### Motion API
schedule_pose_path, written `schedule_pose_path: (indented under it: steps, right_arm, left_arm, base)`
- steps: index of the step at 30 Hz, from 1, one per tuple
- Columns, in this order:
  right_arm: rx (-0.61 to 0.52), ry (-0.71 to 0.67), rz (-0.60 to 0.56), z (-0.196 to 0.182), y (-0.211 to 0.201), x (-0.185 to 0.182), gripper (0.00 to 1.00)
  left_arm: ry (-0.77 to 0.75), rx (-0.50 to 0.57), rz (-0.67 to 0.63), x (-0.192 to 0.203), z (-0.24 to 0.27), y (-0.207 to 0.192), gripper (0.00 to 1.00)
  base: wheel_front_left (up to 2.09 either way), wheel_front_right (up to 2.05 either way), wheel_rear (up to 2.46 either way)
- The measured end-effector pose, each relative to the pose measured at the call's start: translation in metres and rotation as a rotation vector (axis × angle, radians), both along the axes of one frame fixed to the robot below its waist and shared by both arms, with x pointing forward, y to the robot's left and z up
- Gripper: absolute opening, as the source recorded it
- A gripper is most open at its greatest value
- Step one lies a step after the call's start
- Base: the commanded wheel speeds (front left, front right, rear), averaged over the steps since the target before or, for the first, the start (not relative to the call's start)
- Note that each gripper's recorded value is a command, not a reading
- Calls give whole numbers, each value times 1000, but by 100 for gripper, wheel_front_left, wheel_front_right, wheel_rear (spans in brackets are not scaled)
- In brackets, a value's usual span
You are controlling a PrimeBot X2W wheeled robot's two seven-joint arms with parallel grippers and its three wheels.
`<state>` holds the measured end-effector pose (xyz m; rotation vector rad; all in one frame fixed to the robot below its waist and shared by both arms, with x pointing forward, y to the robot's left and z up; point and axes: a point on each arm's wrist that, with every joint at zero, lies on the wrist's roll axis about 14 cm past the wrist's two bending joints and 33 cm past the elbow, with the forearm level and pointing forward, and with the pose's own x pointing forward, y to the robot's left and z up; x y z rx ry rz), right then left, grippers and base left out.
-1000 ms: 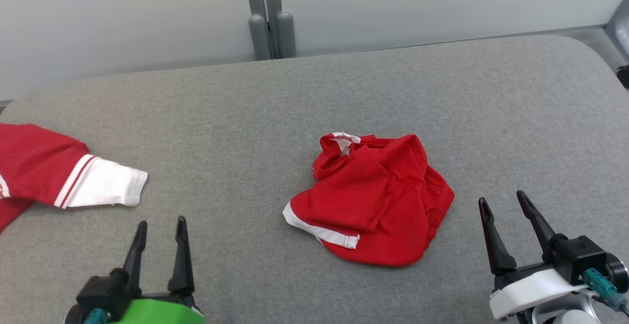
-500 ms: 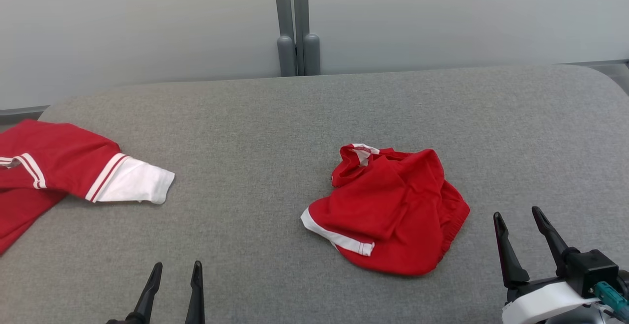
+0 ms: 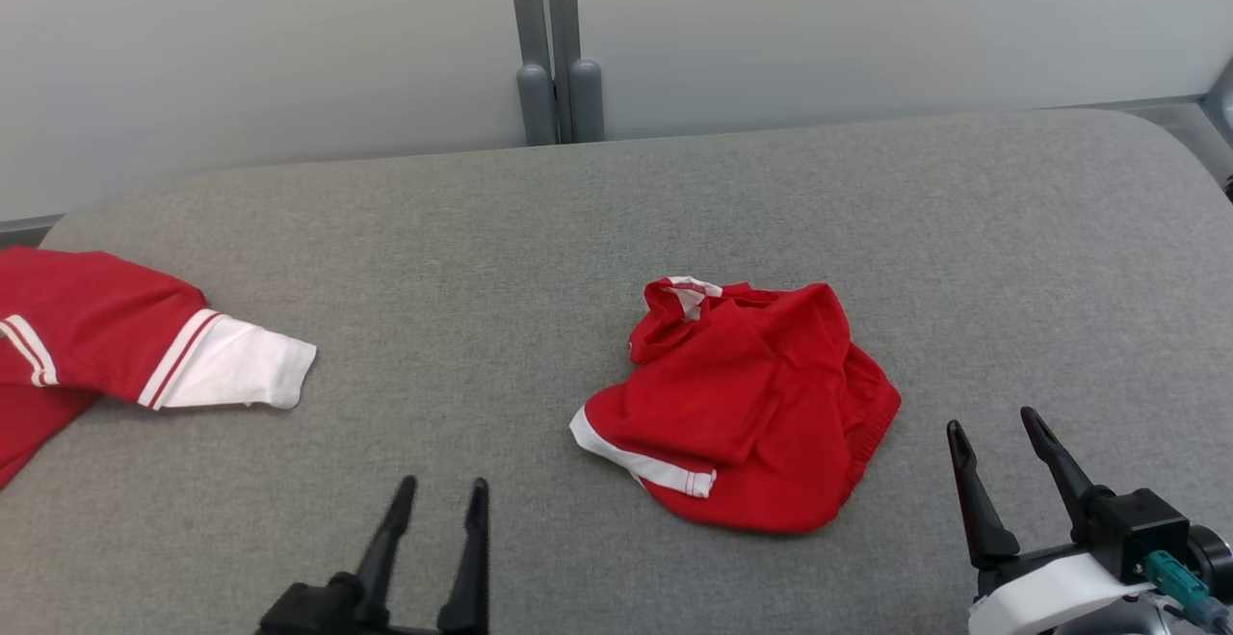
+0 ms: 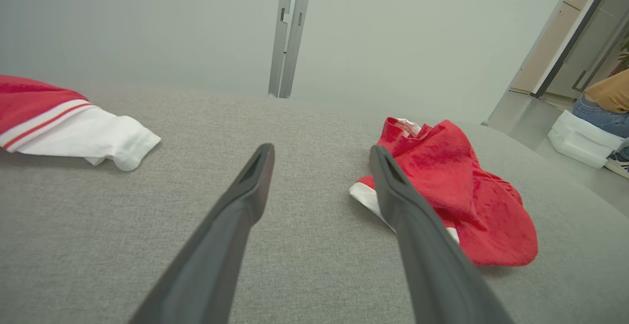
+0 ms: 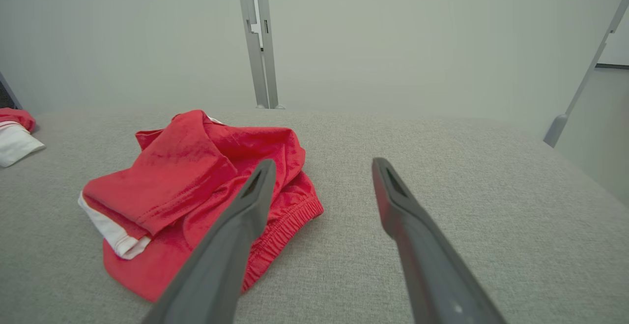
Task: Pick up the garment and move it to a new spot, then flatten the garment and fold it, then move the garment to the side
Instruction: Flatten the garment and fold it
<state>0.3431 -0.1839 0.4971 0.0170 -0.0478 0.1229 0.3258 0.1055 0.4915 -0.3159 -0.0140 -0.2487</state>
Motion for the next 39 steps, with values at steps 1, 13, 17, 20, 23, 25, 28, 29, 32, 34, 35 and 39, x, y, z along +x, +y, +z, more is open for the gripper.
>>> schedule_pose_path:
  steps: [1,13,17,20,23,25,28,29,32,34,35,39]
  right_arm:
    - [-1,2,-1,-1,-1,0,100]
    - [16,32,-76,-9,-21,2,100]
    - [16,55,-115,-15,-32,-3,100]
    - [15,71,-133,-20,-37,-5,100]
    - [19,78,-143,-22,-39,-4,100]
    - [20,81,-148,-23,-40,-4,100]
    - [20,83,-151,-24,-41,-3,100]
    - [20,82,-150,-23,-41,-3,100]
    - [21,81,-153,-23,-42,-3,100]
    - [20,79,-154,-23,-43,-2,100]
    - [21,80,-151,-23,-42,-2,100]
    - [26,83,-131,-24,-35,-1,100]
  left_arm:
    - [29,-40,-34,0,-6,-13,100]
    - [458,-302,-277,23,-78,-106,100]
    - [530,-318,-284,33,-91,-115,100]
    - [563,-332,-287,39,-96,-121,100]
    - [587,-321,-291,42,-103,-125,100]
    - [586,-320,-298,45,-103,-128,31]
    - [569,-338,-307,50,-98,-132,0]
    - [558,-347,-307,52,-95,-133,0]
    - [516,-376,-315,59,-79,-136,0]
    - [477,-410,-324,66,-63,-136,0]
    - [447,-441,-328,72,-50,-136,0]
    - [329,-534,-317,100,3,-123,0]
  base:
    - [0,0,0]
    - [0,0,0]
    - [0,0,0]
    - [0,0,0]
    - [0,0,0]
    - [0,0,0]
    - [0,0,0]
    - [0,0,0]
    - [0,0,0]
    - [0,0,0]
    - [0,0,0]
    - [0,0,0]
